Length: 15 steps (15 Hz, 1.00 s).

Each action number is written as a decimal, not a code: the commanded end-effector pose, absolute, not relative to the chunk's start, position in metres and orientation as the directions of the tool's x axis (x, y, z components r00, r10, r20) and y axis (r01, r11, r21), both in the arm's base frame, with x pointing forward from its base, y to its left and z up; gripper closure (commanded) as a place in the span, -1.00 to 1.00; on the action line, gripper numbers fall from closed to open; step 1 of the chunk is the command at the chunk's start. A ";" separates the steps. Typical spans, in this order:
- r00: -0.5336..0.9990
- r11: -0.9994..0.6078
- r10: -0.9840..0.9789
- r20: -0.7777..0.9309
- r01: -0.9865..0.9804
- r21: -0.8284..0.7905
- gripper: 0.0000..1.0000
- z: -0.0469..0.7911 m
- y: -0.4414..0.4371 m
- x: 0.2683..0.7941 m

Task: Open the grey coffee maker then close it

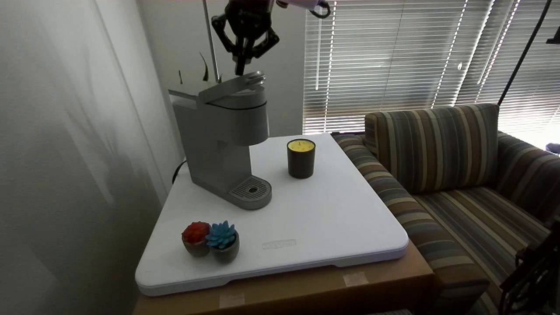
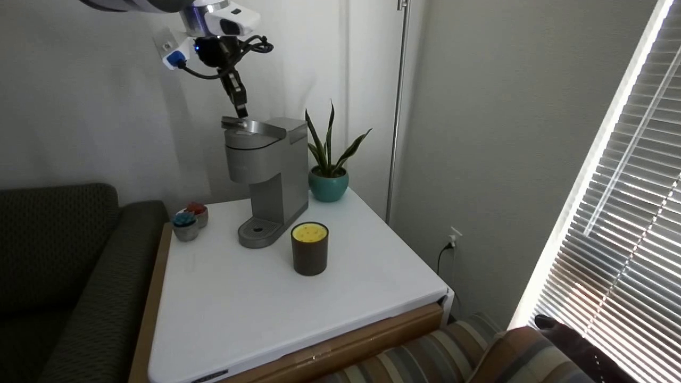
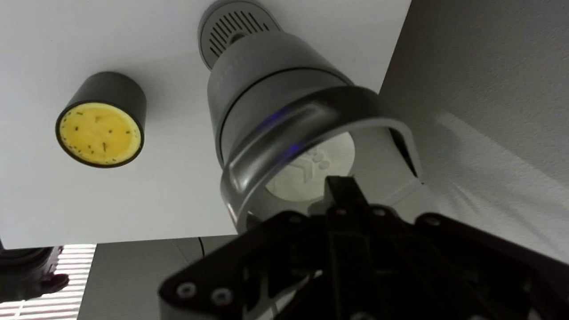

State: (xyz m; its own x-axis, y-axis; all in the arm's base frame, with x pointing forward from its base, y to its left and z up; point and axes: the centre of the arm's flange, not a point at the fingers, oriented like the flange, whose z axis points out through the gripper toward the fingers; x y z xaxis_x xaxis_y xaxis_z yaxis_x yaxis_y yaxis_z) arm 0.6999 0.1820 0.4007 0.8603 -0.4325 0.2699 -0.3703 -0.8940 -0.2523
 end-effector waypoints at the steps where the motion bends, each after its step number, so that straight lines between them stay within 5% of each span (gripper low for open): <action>1: 0.869 -0.910 -0.412 0.275 -0.378 -0.170 1.00 0.429 0.174 0.702; 15: 0.922 -0.937 -0.350 0.165 -0.344 -0.064 1.00 0.437 0.167 0.709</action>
